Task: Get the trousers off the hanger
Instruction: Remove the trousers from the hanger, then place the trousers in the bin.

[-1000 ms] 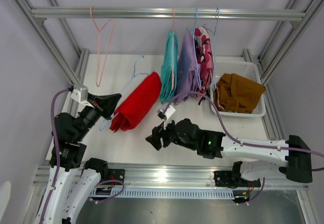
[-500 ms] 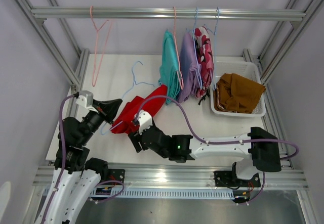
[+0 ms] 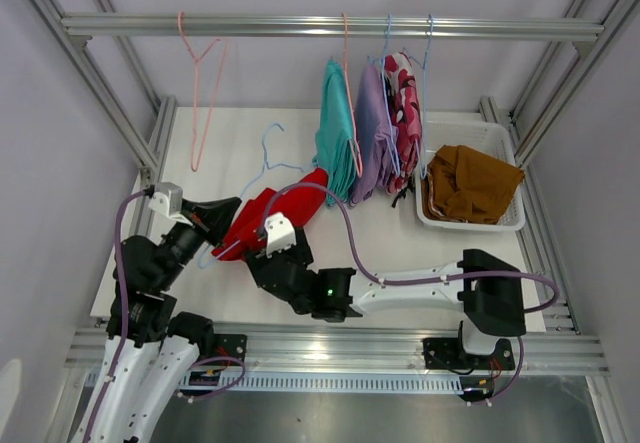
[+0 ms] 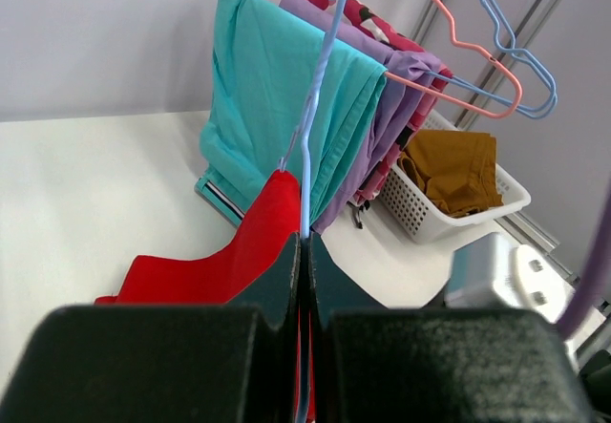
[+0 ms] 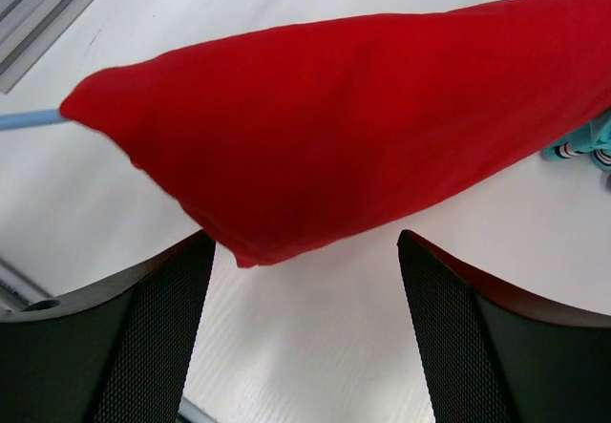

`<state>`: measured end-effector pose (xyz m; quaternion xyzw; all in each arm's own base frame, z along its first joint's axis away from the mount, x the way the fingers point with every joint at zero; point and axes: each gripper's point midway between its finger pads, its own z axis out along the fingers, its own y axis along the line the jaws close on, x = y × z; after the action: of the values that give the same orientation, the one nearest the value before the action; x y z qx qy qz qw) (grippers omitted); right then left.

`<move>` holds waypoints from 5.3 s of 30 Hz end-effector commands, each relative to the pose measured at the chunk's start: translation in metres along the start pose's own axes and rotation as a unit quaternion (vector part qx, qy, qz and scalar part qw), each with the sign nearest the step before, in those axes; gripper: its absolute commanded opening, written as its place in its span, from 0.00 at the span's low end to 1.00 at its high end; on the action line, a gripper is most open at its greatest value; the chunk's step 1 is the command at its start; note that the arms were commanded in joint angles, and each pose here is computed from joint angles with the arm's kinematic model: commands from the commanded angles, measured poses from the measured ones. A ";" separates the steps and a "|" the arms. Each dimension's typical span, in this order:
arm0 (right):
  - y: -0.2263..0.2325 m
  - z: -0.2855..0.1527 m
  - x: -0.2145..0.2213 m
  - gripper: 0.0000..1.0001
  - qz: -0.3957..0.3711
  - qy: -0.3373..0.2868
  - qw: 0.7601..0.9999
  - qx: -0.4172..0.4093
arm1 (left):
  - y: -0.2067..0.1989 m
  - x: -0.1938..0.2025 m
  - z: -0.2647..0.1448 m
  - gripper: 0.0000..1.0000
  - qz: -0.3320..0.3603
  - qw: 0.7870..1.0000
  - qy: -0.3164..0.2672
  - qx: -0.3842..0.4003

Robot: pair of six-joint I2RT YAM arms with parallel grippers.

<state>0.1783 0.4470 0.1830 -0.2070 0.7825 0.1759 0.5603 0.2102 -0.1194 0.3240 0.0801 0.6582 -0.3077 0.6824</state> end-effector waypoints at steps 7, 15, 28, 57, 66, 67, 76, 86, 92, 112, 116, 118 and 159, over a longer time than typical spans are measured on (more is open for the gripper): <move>0.023 0.024 -0.031 0.82 0.079 -0.053 0.995 0.010 | -0.016 -0.034 -0.003 0.00 0.013 0.997 -0.066 0.031; 0.010 0.030 -0.029 0.82 0.095 -0.066 0.992 0.046 | -0.019 -0.035 -0.004 0.01 0.012 0.997 -0.069 0.037; -0.037 0.051 -0.007 0.81 0.096 -0.085 0.975 0.184 | -0.021 -0.037 -0.007 0.01 0.013 0.996 -0.073 0.039; -0.076 0.036 -0.091 0.00 0.078 -0.112 0.981 0.137 | -0.018 -0.035 -0.009 0.00 0.017 0.997 -0.071 0.031; -0.063 -0.001 -0.160 0.00 0.091 -0.148 0.981 0.083 | -0.012 -0.028 -0.004 0.00 0.013 0.998 -0.054 0.018; -0.061 -0.005 -0.164 0.00 0.090 -0.147 0.982 0.079 | -0.011 -0.028 -0.003 0.00 0.013 0.998 -0.053 0.016; -0.040 -0.056 -0.227 0.00 0.070 -0.186 0.978 0.062 | 0.000 -0.019 0.003 0.01 0.009 1.000 -0.029 -0.007; -0.046 -0.148 -0.280 0.00 0.029 -0.231 0.969 0.083 | 0.015 -0.008 0.011 0.00 -0.003 0.999 0.005 -0.044; -0.077 -0.182 -0.286 0.00 0.020 -0.226 0.968 0.109 | 0.017 -0.007 0.012 0.01 -0.003 0.999 0.008 -0.049; -0.226 -0.241 -0.287 0.00 0.043 -0.182 0.946 0.266 | 0.021 -0.002 0.014 0.01 -0.004 0.998 0.020 -0.055; -0.280 -0.256 -0.299 0.00 0.086 -0.196 0.919 0.332 | 0.021 -0.001 0.014 0.00 -0.003 0.998 0.020 -0.055; -0.309 -0.268 -0.300 0.00 0.094 -0.202 0.905 0.363 | 0.021 -0.001 0.014 0.01 -0.003 0.998 0.020 -0.055; -0.486 -0.160 -0.170 0.00 0.100 -0.101 0.849 0.509 | 0.007 0.000 0.016 0.01 -0.016 0.999 0.029 -0.019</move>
<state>0.3325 -0.0356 0.3412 0.1807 0.7578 -0.2237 0.5857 0.2338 -0.1189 0.2902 0.0547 0.7173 -0.2867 0.6327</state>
